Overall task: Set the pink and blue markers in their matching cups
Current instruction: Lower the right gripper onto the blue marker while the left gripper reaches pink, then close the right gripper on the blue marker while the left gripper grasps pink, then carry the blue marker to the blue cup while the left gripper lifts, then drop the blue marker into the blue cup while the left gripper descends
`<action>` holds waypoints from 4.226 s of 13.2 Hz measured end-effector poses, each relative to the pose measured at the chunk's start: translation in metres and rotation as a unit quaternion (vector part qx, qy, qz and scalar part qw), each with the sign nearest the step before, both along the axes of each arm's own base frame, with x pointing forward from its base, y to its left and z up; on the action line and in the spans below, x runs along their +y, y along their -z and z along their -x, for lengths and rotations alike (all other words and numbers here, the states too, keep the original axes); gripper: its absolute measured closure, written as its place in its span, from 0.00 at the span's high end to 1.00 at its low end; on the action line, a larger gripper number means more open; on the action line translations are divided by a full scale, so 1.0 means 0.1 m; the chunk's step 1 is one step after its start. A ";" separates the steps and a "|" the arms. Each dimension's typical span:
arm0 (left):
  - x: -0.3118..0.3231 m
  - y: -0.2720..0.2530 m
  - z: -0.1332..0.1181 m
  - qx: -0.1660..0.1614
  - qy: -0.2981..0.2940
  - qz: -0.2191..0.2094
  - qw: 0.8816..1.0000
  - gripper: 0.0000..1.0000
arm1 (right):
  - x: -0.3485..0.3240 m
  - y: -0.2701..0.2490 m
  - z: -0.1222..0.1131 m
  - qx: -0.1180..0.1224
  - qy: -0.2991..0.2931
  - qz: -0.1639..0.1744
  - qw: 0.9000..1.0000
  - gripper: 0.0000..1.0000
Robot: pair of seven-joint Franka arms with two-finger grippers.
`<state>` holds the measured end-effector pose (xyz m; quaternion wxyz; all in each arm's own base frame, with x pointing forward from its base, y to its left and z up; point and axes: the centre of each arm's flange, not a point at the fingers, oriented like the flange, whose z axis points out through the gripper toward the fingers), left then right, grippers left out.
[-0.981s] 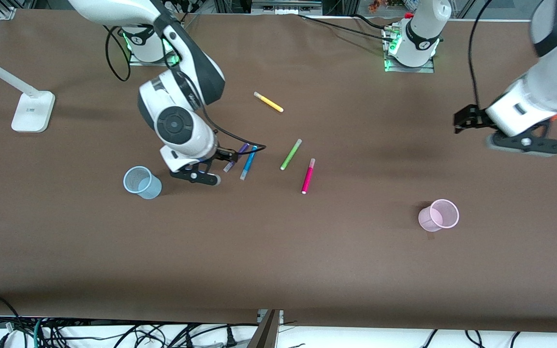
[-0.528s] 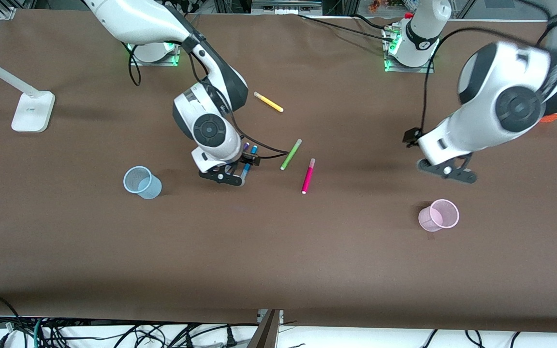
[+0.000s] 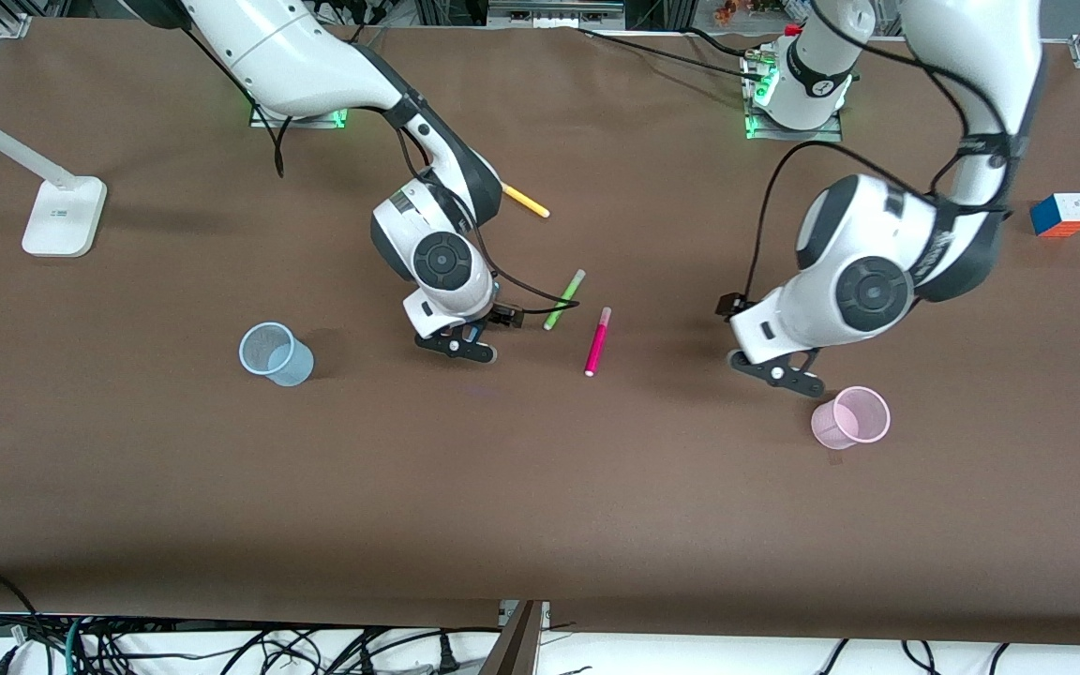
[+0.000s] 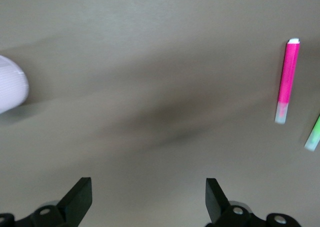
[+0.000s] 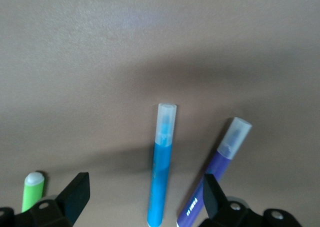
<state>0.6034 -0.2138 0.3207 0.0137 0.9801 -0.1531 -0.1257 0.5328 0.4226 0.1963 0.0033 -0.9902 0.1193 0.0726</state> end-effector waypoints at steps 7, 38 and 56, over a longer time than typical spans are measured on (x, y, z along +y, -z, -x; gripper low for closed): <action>-0.74 0.62 0.15 -0.013 -0.021 0.011 1.000 1.00 | -0.01 0.27 0.14 -0.010 -0.001 -0.011 1.000 0.92; -1.66 1.48 0.86 -0.042 -0.077 0.062 0.994 0.19 | -3.36 -1.66 -0.96 0.108 0.068 -0.164 0.978 0.17; 0.80 -0.12 -0.20 0.154 0.092 -0.141 0.974 0.18 | -4.47 -0.29 -0.83 0.225 0.132 -0.333 0.906 0.20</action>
